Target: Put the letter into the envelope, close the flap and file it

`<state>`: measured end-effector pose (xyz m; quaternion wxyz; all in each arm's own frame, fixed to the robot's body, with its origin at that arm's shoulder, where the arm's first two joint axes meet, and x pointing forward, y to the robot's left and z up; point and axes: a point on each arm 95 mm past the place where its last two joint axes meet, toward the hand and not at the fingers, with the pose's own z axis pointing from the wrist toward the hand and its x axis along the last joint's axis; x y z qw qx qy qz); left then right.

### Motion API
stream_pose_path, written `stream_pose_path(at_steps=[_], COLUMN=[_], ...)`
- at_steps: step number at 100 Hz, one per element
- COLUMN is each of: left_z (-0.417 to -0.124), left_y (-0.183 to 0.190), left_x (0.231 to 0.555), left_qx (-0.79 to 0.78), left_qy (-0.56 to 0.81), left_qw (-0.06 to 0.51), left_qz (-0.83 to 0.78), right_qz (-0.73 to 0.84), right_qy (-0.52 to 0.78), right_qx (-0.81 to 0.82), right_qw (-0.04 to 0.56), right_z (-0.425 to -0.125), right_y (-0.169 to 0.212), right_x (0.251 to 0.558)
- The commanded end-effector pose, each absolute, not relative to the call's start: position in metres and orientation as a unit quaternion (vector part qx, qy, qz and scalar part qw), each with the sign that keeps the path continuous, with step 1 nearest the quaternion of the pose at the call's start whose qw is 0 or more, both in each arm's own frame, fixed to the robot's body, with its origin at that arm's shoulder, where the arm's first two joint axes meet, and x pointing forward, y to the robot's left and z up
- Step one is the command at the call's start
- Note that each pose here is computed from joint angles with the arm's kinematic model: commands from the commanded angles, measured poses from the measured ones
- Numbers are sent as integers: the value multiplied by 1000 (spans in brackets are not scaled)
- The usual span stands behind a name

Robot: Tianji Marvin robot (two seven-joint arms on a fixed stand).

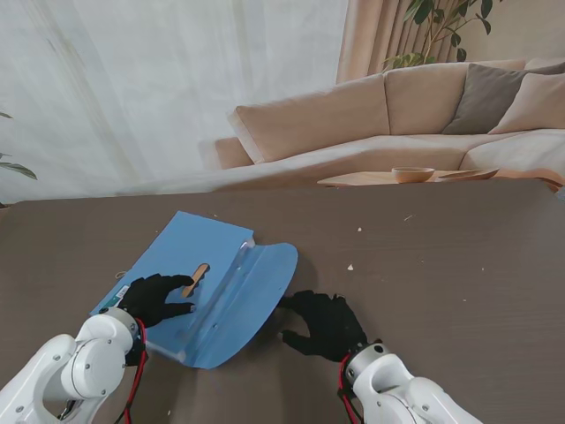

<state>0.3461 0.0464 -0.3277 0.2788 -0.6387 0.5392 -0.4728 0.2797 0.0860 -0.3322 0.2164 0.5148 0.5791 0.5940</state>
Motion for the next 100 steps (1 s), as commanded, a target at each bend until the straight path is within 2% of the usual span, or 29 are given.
stream_pose_path(at_steps=[1, 51, 100], left_z=[-329, -327, -311], left_y=[46, 49, 74], left_x=[346, 350, 369], left_qx=[-643, -651, -657], left_qy=[540, 531, 465], left_qw=[274, 274, 317], left_qz=[-469, -468, -501], right_qz=[605, 649, 643], right_qy=[573, 566, 606], right_qx=[510, 482, 453], right_qw=[213, 163, 120], right_z=[-327, -311, -327], right_y=[91, 126, 167], right_x=[287, 354, 426])
